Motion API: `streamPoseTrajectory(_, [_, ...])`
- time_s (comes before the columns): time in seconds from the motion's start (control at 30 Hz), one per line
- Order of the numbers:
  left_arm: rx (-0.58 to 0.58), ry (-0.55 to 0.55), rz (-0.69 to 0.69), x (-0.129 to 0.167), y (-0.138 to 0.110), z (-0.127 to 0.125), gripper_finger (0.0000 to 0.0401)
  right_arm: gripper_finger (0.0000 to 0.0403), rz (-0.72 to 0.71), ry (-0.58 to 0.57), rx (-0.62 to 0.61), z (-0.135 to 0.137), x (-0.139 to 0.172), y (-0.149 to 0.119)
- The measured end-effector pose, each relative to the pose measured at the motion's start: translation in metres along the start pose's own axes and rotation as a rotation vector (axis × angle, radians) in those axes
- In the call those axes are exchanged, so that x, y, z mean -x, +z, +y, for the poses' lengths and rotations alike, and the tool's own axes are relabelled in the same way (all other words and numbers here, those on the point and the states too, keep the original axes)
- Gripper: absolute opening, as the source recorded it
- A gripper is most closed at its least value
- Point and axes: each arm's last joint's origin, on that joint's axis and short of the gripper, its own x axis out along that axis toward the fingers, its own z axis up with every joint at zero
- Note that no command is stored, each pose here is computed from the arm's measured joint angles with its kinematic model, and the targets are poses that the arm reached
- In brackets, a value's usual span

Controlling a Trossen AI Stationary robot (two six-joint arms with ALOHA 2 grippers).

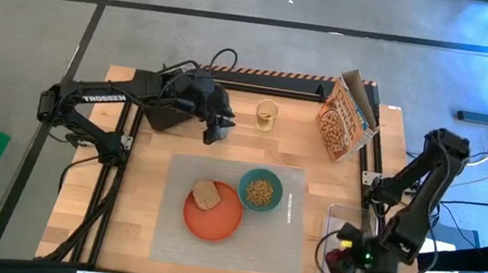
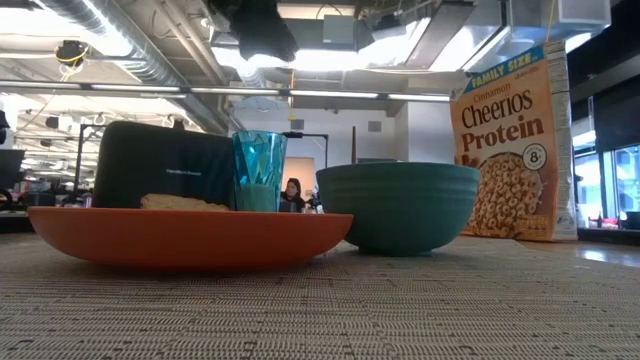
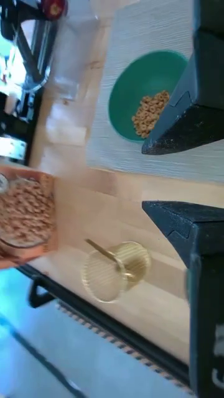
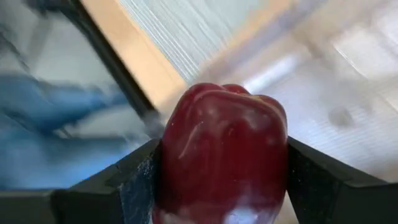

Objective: Arrange a breakfast setting
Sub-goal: Put the apple on the placemat

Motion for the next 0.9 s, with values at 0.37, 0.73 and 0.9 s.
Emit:
streamPoseTrajectory(0.37, [-0.175, -0.058, -0.238, 0.002, 0.022, -0.025, 0.0125, 0.0271, -0.648, 0.292, -0.161, 0.009, 0.06, 0.043])
streamPoseTrajectory(0.73, [-0.568, 0.055, -0.586, 0.007, 0.045, -0.083, 0.0125, 0.0276, -1.106, 0.432, -0.704, 0.007, 0.076, 0.126])
streamPoseTrajectory(0.9, [-0.521, 0.137, -0.665, 0.0, 0.049, -0.096, 0.0125, 0.028, -1.27, 0.487, -0.764, 0.019, 0.082, 0.158])
